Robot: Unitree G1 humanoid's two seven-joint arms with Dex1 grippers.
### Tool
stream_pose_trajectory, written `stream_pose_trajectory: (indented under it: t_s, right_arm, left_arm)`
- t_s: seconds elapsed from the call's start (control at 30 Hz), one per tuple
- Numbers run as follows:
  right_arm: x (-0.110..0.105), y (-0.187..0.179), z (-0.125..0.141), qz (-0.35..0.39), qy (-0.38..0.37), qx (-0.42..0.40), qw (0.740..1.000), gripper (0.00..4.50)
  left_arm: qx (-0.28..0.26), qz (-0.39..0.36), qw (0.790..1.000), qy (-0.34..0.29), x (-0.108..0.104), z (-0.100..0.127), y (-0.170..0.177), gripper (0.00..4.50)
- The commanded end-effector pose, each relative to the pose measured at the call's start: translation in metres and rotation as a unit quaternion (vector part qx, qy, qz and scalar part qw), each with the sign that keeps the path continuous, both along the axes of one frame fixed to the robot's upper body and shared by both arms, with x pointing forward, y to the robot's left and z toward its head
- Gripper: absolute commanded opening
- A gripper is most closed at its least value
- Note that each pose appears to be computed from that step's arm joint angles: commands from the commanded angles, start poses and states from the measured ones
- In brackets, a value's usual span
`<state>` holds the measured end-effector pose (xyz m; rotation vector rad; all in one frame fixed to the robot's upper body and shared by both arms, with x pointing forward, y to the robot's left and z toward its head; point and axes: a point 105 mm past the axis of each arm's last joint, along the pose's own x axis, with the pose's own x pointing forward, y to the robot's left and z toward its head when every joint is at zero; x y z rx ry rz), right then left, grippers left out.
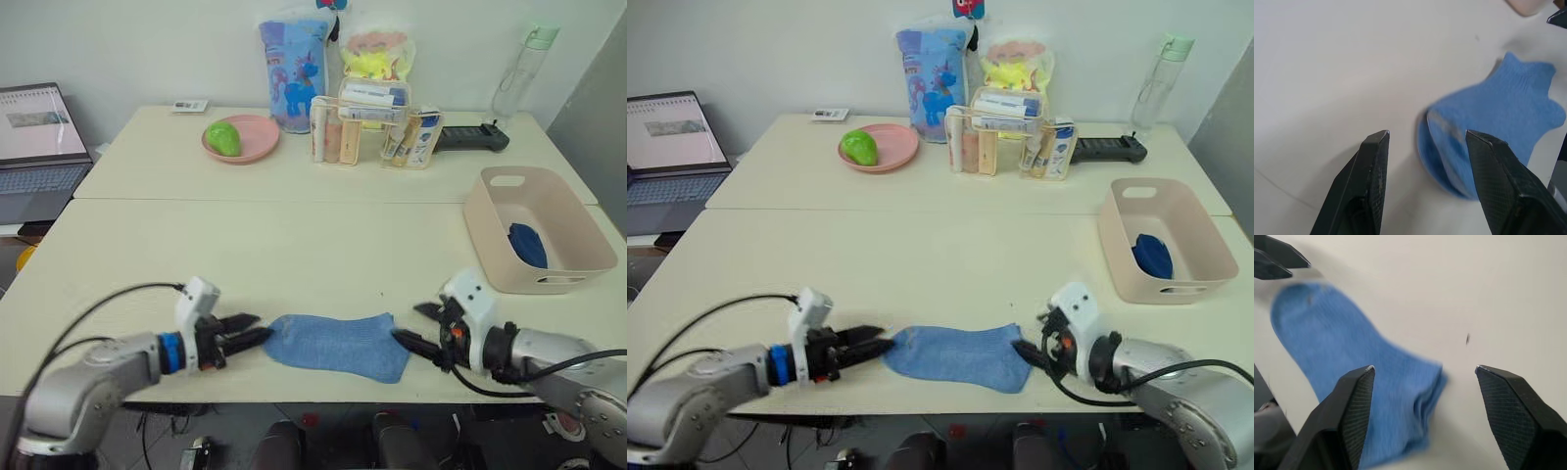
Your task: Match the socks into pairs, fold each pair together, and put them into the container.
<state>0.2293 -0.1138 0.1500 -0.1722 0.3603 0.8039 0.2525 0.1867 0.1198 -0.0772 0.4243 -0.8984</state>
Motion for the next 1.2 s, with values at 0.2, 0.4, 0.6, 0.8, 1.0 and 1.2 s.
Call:
stream_pose_trajectory:
  t_s: [0.2, 0.4, 0.6, 0.8, 1.0, 1.2]
  right_arm:
    - [0.001, 0.034, -0.007, 0.063, -0.015, -0.006, 0.998, 2.52]
    - [-0.015, 0.047, -0.044, 0.104, 0.031, -0.039, 0.993, 0.33]
    - [-0.028, 0.029, -0.076, 0.083, 0.071, -0.069, 0.992, 0.02]
    - [-0.044, 0.013, -0.084, 0.092, 0.040, -0.105, 0.989, 0.02]
    - [-0.029, 0.020, -0.050, 0.062, -0.075, -0.039, 0.994, 0.02]
    - [-0.001, 0.025, -0.061, 0.004, -0.082, -0.035, 0.996, 0.02]
  left_arm:
    - [0.049, -0.199, 0.975, -0.084, -0.010, 0.011, -0.056, 0.70]
    - [0.098, -0.208, 0.972, -0.047, -0.008, -0.040, -0.057, 0.00]
    - [0.143, -0.170, 0.974, -0.039, 0.001, -0.072, -0.042, 0.00]
    - [0.104, -0.190, 0.975, -0.056, -0.003, -0.058, -0.049, 0.00]
    - [0.080, -0.237, 0.963, -0.101, -0.006, -0.027, -0.066, 0.00]
    - [0.103, -0.225, 0.961, -0.123, 0.005, -0.033, -0.078, 0.00]
